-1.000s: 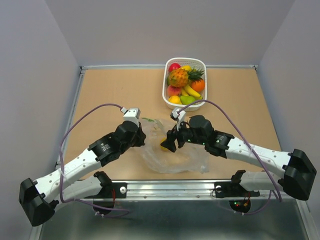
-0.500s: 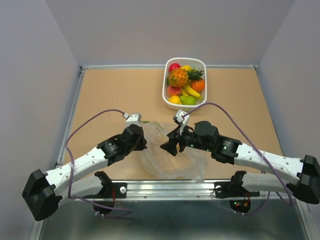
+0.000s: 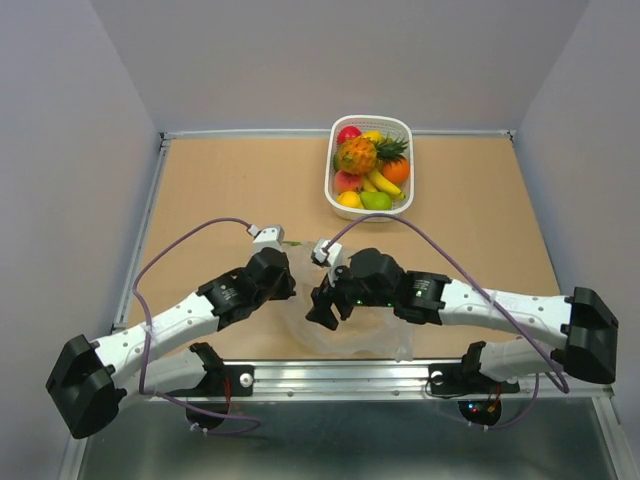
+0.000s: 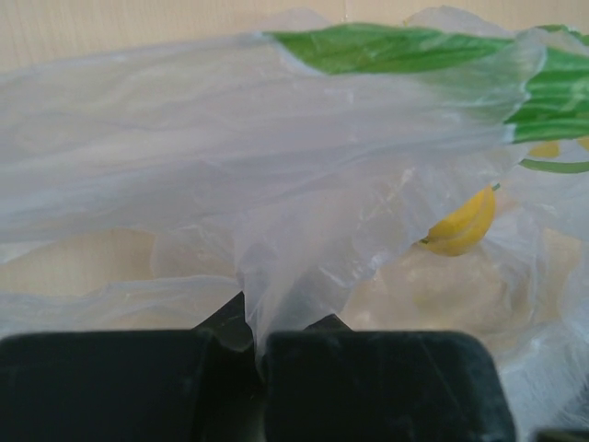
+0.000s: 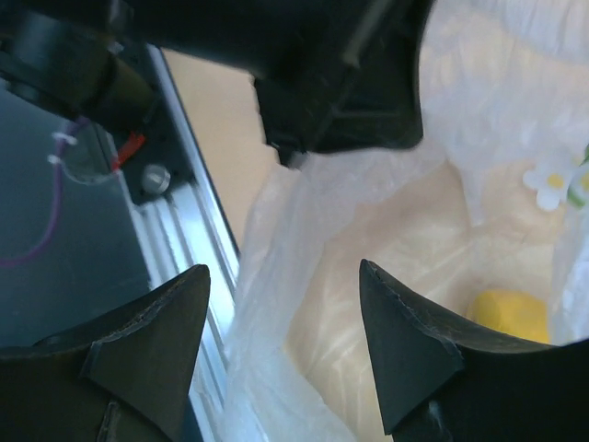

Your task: Untie the knot of the plastic bag and take out the fruit

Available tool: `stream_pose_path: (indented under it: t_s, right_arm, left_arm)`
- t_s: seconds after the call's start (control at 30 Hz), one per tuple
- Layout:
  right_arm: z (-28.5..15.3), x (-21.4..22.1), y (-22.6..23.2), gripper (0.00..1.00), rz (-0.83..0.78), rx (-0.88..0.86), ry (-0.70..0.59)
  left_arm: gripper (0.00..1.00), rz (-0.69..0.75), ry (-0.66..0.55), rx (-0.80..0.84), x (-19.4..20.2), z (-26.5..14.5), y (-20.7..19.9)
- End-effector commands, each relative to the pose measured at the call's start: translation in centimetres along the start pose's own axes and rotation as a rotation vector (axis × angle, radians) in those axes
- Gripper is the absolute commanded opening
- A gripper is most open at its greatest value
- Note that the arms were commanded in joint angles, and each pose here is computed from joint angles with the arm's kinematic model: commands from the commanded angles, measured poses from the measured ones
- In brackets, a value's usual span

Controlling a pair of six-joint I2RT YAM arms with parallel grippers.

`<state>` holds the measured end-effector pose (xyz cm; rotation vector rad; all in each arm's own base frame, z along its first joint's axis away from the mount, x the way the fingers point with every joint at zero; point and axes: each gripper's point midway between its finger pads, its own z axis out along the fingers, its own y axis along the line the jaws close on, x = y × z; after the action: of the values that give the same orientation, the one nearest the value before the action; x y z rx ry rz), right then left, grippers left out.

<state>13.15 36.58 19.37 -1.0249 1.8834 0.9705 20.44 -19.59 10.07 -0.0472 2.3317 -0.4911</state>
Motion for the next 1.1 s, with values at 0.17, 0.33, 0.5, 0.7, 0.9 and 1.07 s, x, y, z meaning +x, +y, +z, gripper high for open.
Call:
stream_pose_path:
  t_s: [0.17,0.33,0.5,0.7,0.9,1.07]
  right_arm:
    - [2.0,3.2,-6.8,0.71,-0.006,0.359,0.117]
    - [1.1,3.3,-11.2,0.71,-0.020,0.631,0.101]
    - [1.0,4.9,-13.5,0.77,-0.051,0.762,0.139]
    - [1.0,7.8,-16.2,0.85,-0.045,0.931,0.174]
    - [1.9,8.4,-17.4,0.85,-0.025,0.996,0.104]
    - [2.9,8.0,-17.7,0.67,-0.017,0.991,0.040]
  left_arm:
    - [0.00,-0.021,-0.058,0.033,-1.6,-1.3,-0.7]
    - [0.00,-0.021,-0.053,0.027,-1.3,-1.3,-0.4]
    - [0.00,-0.015,-0.046,0.032,-1.1,-1.3,-0.5]
    - [0.00,-0.007,-0.037,0.036,-1.0,-1.1,-0.7]
    - [0.00,-0.003,-0.027,0.042,-0.9,-1.0,-0.9]
    - [0.00,-0.001,-0.025,0.043,-0.7,-1.0,-0.8]
